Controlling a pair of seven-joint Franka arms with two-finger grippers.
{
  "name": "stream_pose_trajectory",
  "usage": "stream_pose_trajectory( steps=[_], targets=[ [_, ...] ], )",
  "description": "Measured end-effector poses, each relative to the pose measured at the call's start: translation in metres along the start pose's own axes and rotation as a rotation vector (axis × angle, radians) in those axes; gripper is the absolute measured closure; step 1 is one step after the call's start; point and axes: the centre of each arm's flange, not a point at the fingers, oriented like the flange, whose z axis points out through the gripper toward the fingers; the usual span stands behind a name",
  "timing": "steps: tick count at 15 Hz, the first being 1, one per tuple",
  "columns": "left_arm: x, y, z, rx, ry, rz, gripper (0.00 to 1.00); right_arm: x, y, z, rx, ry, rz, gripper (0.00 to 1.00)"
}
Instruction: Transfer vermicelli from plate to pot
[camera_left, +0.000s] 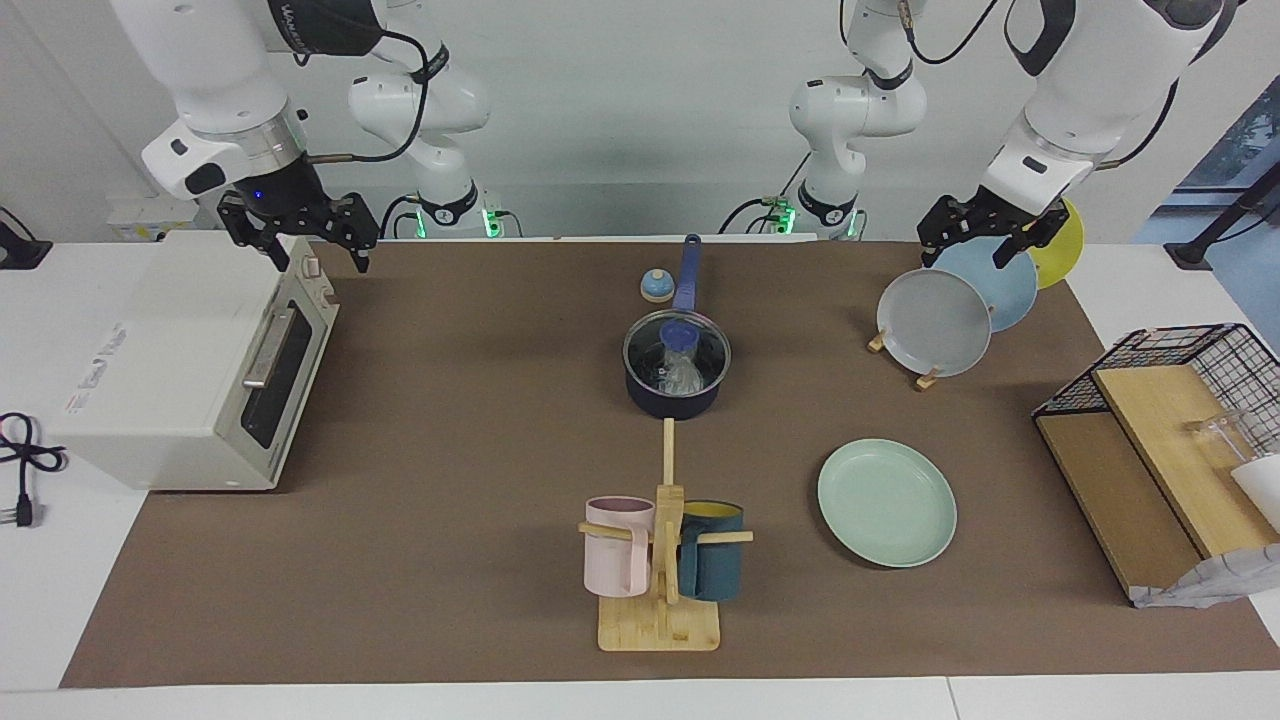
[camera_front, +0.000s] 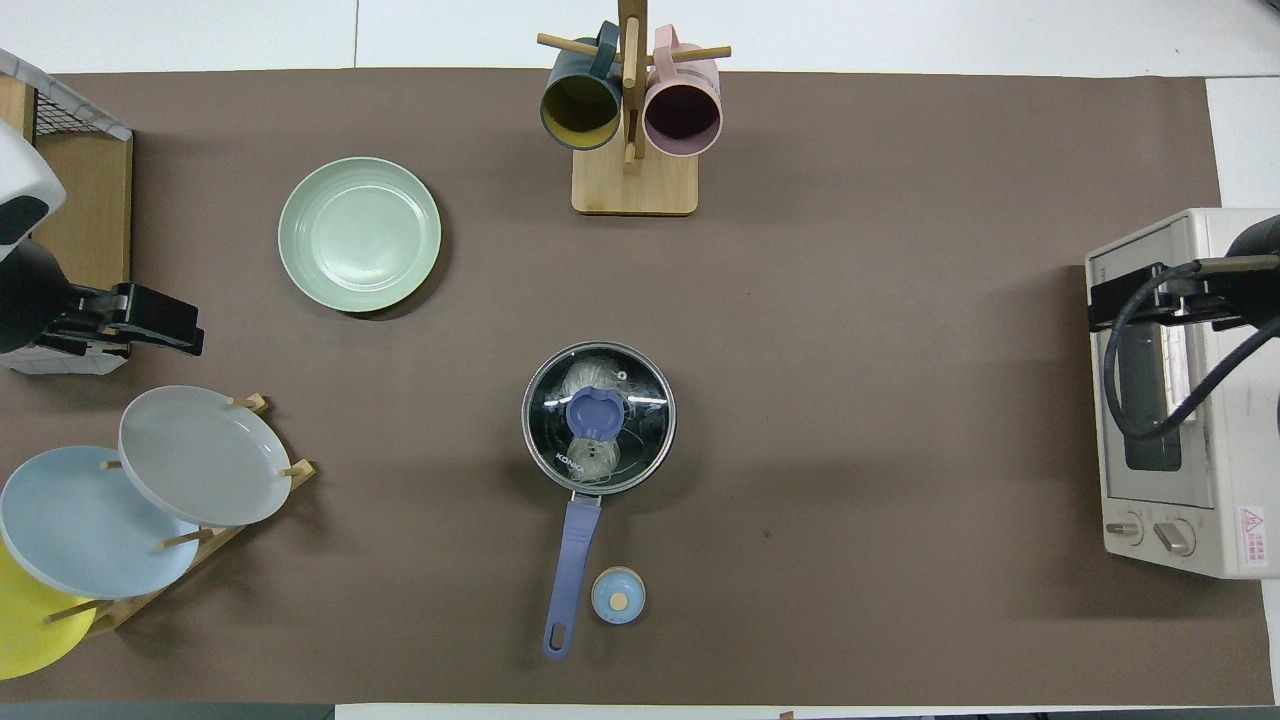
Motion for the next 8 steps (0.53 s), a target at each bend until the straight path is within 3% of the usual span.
stream_pose_trajectory(
  steps=[8],
  targets=[
    [0.0, 0.0, 0.0, 0.0, 0.0, 0.0, 0.0, -0.002, -0.005, -0.003, 0.006, -0.007, -0.008, 0.0]
  ],
)
